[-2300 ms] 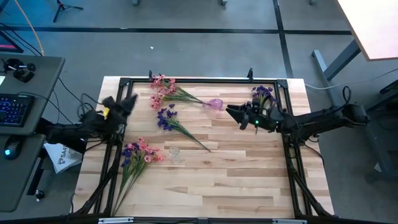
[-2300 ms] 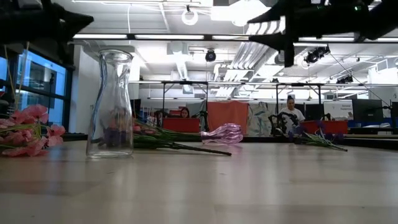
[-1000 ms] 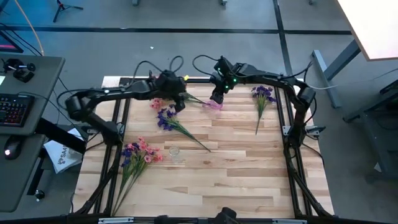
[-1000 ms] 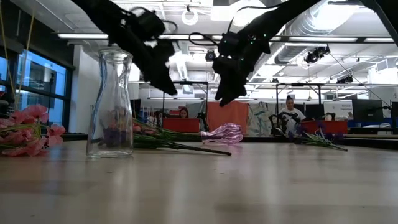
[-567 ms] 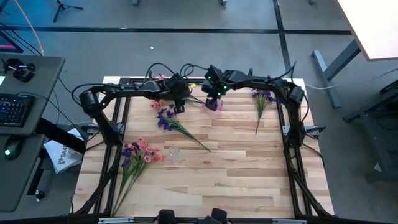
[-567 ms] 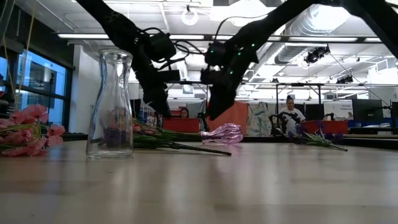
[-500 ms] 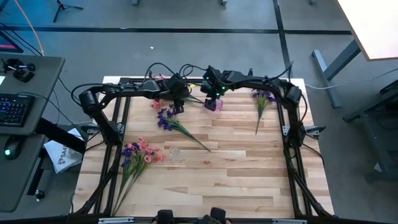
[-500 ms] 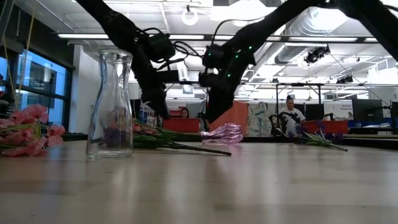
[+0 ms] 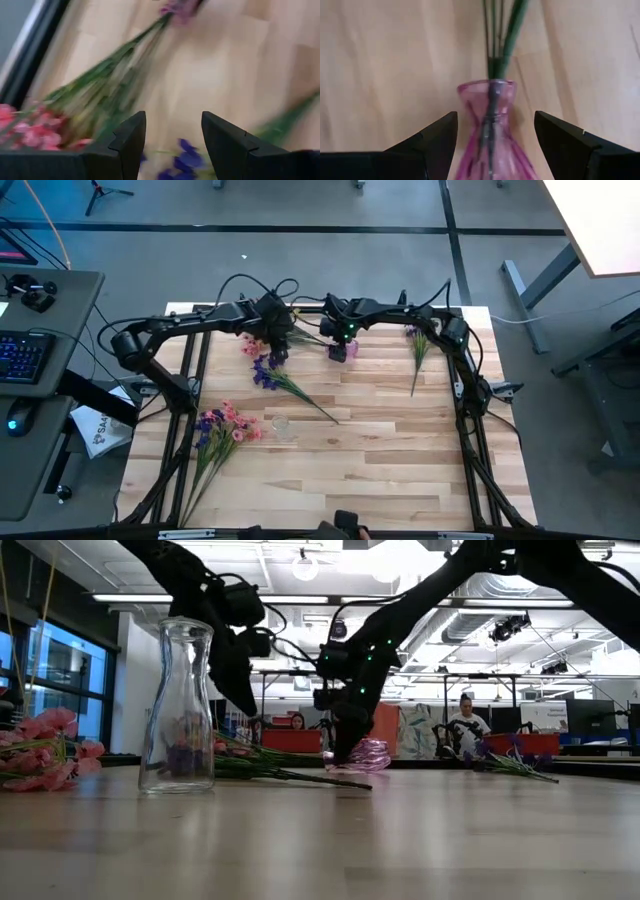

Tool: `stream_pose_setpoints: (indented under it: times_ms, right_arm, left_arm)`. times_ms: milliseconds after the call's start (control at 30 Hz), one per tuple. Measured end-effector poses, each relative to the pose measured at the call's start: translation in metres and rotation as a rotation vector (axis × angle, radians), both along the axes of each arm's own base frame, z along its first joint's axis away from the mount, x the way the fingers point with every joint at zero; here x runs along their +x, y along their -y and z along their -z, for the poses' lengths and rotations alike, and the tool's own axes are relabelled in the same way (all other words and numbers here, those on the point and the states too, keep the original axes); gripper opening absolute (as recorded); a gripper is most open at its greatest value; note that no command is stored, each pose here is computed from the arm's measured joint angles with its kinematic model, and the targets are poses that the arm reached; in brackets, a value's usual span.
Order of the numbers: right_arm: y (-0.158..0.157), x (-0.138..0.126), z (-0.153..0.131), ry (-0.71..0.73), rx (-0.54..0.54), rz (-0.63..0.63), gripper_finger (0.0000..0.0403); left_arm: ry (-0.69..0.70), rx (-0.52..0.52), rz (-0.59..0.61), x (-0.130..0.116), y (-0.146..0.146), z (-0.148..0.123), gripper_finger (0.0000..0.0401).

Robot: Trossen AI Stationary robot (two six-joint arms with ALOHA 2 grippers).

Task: Sort flowers into vase by color
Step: Adjust the purple vase on the table

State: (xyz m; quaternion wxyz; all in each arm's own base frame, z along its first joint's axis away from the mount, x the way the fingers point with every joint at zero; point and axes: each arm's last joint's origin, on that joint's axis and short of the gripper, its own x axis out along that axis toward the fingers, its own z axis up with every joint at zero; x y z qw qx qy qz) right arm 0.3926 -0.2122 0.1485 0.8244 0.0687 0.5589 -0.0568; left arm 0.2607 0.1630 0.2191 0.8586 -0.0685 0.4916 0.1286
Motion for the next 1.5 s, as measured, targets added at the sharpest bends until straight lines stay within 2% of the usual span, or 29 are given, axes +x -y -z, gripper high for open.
stream_pose_setpoints:
  times_ms: [133,267,567,733,867,1233,1367,1500]
  right_arm:
    - [-0.001,0.001,0.0,-0.026,-0.057,0.015,0.0256]
    - [-0.003,0.004,0.0,-0.016,-0.079,0.029,0.0224]
    - [-0.01,0.012,-0.001,0.017,-0.084,0.038,0.0157]
    - [-0.01,0.011,-0.001,0.011,-0.079,0.044,0.0114]
    - [-0.011,0.008,-0.002,-0.013,-0.069,0.048,0.0082]
    - [-0.015,-0.003,-0.001,-0.11,0.005,0.065,0.0081]
    - [-0.01,-0.003,-0.001,-0.076,0.043,0.093,0.0081]
    - [-0.008,-0.003,-0.001,-0.059,0.046,0.103,0.0081]
  left_arm:
    - [0.029,-0.039,0.018,-0.008,0.007,-0.013,0.0182]
    - [0.084,-0.026,-0.014,-0.021,0.013,-0.035,0.0182]
    - [0.256,0.122,-0.123,-0.057,0.034,-0.091,0.0182]
    - [0.308,0.195,-0.188,-0.073,0.041,-0.108,0.0182]
    - [0.345,0.198,-0.212,-0.08,0.046,-0.115,0.0182]
    - [0.373,0.176,-0.186,-0.077,0.054,-0.116,0.0182]
    - [0.386,0.152,-0.201,-0.072,0.055,-0.098,0.0182]
    - [0.374,0.141,-0.211,-0.065,0.051,-0.061,0.0182]
